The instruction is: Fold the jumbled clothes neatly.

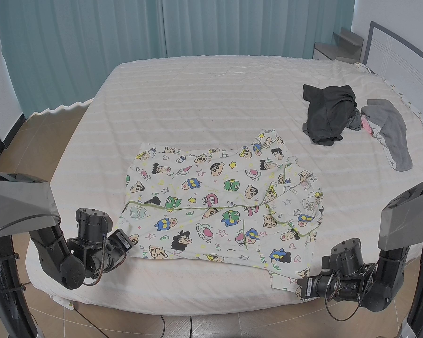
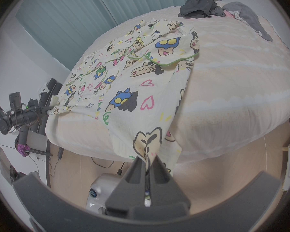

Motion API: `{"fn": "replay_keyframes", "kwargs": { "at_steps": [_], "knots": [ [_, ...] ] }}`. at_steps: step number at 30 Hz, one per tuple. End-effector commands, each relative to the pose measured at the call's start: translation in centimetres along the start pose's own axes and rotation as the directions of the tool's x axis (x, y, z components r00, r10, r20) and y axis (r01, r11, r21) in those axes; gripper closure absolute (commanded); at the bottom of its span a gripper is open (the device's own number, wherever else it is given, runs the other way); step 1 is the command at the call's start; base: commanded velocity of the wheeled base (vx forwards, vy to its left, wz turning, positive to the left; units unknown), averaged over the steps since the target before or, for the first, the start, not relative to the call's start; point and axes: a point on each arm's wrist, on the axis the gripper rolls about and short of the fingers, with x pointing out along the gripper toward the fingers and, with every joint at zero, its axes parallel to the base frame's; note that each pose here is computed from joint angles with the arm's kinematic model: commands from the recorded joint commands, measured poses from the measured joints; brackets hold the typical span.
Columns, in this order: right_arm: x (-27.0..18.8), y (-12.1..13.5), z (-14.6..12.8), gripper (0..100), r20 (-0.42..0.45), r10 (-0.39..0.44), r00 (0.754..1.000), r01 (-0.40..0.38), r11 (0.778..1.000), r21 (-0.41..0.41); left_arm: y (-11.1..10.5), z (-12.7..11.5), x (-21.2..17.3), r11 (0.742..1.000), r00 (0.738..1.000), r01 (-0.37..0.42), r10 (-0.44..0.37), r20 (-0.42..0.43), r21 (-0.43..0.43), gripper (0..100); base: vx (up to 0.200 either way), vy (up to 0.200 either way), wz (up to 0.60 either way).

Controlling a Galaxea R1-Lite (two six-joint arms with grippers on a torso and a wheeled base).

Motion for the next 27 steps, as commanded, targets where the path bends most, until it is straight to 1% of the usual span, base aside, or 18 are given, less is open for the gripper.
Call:
{"fn": "replay_keyframes", "kwargs": {
  "at_steps": [1, 2, 4, 5, 7, 10, 21, 27],
  "knots": [
    [-1.0, 0.0, 0.1, 100, 0.006, 0.016, 1.0, -0.016, 1.0, 0.003, -0.1, -0.1, -0.9, 1.0, 1.0, -0.005, 0.005, -0.012, 0.013, 100, 0.0, 0.0, 0.0],
    [-1.2, -0.1, 0.0, 100, 0.001, 0.015, 1.0, -0.015, 1.0, 0.004, 0.1, -0.3, -1.0, 1.0, 0.999, -0.022, 0.022, -0.029, 0.021, 100, 0.0, 0.0, 0.0],
    [-1.3, -0.2, -0.1, 100, -0.002, 0.012, 1.0, -0.012, 1.0, 0.005, 0.1, -0.5, -1.0, 0.999, 0.999, -0.03, 0.031, -0.042, 0.028, 100, 0.0, 0.0, 0.0],
    [-1.4, -0.3, -0.2, 100, -0.008, 0.012, 1.0, -0.012, 1.0, 0.008, 0.3, -1.0, -1.2, 0.998, 0.997, -0.05, 0.053, -0.064, 0.04, 100, 0.0, 0.0, 0.0],
    [-1.8, -0.5, -0.3, 100, -0.017, 0.025, 1.0, -0.025, 1.0, 0.012, 0.5, -1.3, -1.3, 0.996, 0.994, -0.064, 0.069, -0.084, 0.06, 100, 0.0, 0.0, 0.0],
    [-2.5, -0.6, -0.6, 100, -0.031, 0.043, 0.999, -0.042, 0.999, 0.011, 0.7, -1.6, -1.5, 0.994, 0.992, -0.075, 0.082, -0.096, 0.078, 100, 0.0, 0.0, 0.0],
    [-3.7, -1.1, -2.0, 100, -0.089, 0.035, 0.995, -0.035, 0.999, 0.002, 2.0, -3.1, -2.6, 0.985, 0.98, -0.114, 0.132, -0.149, 0.126, 100, 0.0, 0.0, 0.0],
    [-3.8, -1.1, -2.1, 100, -0.099, 0.041, 0.994, -0.041, 0.999, 0.006, 2.6, -3.7, -3.1, 0.981, 0.973, -0.132, 0.156, -0.171, 0.142, 100, 0.0, 0.0, 0.0]
  ]
}}
